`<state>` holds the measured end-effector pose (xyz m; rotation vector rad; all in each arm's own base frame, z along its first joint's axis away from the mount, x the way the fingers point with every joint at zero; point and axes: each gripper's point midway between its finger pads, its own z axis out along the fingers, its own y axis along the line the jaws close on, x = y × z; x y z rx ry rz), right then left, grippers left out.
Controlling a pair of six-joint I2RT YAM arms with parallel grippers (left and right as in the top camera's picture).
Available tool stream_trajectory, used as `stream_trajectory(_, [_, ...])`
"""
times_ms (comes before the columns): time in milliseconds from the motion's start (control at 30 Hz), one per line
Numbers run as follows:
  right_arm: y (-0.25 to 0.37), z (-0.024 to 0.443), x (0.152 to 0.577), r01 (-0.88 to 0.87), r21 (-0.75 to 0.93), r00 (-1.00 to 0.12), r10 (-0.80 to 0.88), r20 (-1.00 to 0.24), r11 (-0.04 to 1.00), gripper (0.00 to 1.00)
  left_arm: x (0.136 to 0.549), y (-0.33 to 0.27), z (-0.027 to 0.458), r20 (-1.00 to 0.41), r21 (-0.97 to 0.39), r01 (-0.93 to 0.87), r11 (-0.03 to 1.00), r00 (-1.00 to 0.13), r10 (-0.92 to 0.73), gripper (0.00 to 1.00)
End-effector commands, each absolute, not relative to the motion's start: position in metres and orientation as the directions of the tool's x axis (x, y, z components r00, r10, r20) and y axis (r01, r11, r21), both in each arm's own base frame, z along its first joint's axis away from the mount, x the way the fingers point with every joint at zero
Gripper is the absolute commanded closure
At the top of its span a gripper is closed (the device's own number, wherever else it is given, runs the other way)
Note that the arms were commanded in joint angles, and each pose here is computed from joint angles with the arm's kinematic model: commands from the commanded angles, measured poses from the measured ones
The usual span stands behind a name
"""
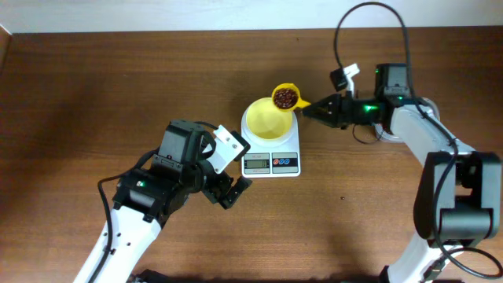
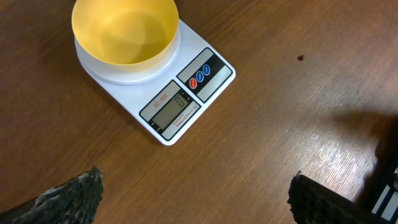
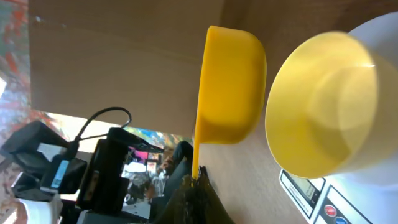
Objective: Scoop item into bowl and weigh 50g on scale
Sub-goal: 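Carry the filled scoop left over the yellow bowl on the scale, then tilt the scoop with the right gripper to pour beans into the bowl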
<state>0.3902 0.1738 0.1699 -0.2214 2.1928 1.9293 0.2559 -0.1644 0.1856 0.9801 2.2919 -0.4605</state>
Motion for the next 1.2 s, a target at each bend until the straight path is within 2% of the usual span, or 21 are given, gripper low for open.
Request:
stream_trajectory(0, [0.188,0.162,0.388,-0.261,0.953,-0.965,-0.002,-0.263,0.157,0.96,0.254,-0.164,0.187,-0.648,-0.077,0.738,0.671,-0.549,0.528,0.01])
stream_trajectory(367, [0.180,0.129,0.406,-0.311,0.873,-0.939,0.020,-0.343,0.375,0.96,0.254,-0.164,0.187,-0.648,-0.077,0.738,0.671,-0.549,0.528,0.01])
stream_trajectory(467, [0.182,0.129,0.405,-0.370,0.850,-0.918,-0.007,-0.397,0.374,0.96,0.254,-0.164,0.187,-0.648,-0.077,0.738,0.671,-0.549,0.528,0.01])
stream_trajectory(700, [0.199,0.129,0.397,-0.602,0.724,-0.792,-0.134,-0.596,0.336,0.96,0.254,-0.164,0.187,-0.648,-0.077,0.738,0.671,-0.549,0.528,0.01])
stream_trajectory(833, [0.196,0.121,0.402,-0.615,0.689,-0.778,-0.152,-0.610,0.385,0.96,0.254,-0.164,0.187,-0.648,-0.077,0.738,0.671,-0.549,0.528,0.01])
stream_trajectory(1167, [0.195,0.118,0.404,-0.851,0.415,-0.506,-0.291,-0.812,0.322,0.96,0.254,-0.164,0.187,-0.648,-0.077,0.738,0.671,-0.549,0.528,0.01])
